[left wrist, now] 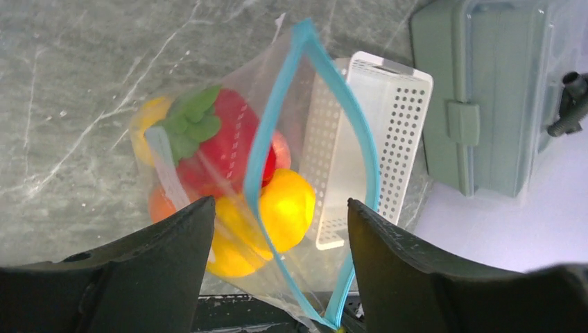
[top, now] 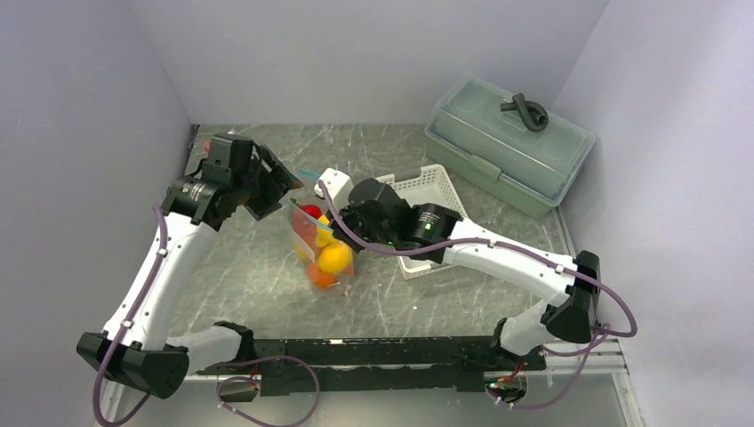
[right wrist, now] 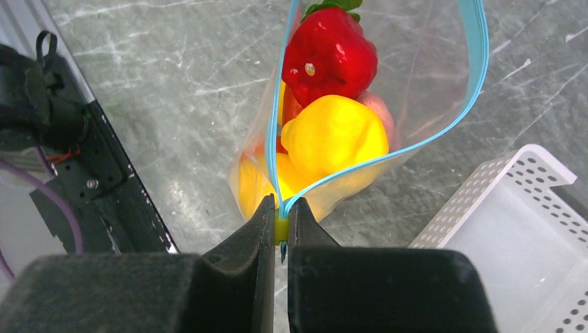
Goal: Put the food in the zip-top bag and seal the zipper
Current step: Adjust the zipper food storage bag at the center of the board, then zip the zipper food storage bag.
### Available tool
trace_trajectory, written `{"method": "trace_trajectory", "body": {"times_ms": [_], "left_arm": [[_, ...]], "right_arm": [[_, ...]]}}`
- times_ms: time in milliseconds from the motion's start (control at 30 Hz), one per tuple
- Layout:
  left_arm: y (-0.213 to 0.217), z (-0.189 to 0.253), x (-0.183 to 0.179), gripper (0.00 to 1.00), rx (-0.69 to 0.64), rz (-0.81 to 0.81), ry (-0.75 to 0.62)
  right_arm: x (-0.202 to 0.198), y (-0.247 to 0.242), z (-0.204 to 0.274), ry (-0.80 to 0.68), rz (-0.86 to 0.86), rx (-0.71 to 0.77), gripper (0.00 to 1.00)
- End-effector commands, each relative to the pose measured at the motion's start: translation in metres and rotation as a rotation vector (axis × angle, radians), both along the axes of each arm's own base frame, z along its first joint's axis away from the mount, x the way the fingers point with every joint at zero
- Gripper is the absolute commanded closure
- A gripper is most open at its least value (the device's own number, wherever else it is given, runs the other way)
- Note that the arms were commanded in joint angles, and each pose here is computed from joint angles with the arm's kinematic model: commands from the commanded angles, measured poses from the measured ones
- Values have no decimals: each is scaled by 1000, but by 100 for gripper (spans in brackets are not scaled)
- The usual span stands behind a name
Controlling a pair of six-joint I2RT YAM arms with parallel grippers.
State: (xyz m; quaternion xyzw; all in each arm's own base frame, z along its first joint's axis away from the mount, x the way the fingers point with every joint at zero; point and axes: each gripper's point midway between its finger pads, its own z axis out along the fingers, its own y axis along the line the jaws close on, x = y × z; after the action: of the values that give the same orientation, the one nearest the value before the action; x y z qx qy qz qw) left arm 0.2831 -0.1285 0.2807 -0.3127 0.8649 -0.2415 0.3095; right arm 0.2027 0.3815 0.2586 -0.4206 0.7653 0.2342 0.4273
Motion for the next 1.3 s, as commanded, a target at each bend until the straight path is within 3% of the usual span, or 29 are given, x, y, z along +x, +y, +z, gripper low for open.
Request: {"method": "trace_trajectory", "body": {"times_ms": [0, 567, 700, 1067, 1267], "left_arm": [[-11, 51, -2, 24, 39, -215, -236], [-55, 111, -91, 14, 115, -932, -811], [-60, 113, -108, 13, 97, -1003, -909], [-82, 122, -165, 10, -132, -1336, -1058], [-85, 118, -181, 8, -207, -1426, -1078]], "right_arm": [[-11, -2, 45, -89, 129, 22, 100], [-68, -27, 88, -91, 448, 11, 100], [-80, -32, 94, -81, 500, 26, 100], [-119, -33, 111, -30, 693, 101, 100], [-125, -25, 122, -13, 731, 142, 100]]}}
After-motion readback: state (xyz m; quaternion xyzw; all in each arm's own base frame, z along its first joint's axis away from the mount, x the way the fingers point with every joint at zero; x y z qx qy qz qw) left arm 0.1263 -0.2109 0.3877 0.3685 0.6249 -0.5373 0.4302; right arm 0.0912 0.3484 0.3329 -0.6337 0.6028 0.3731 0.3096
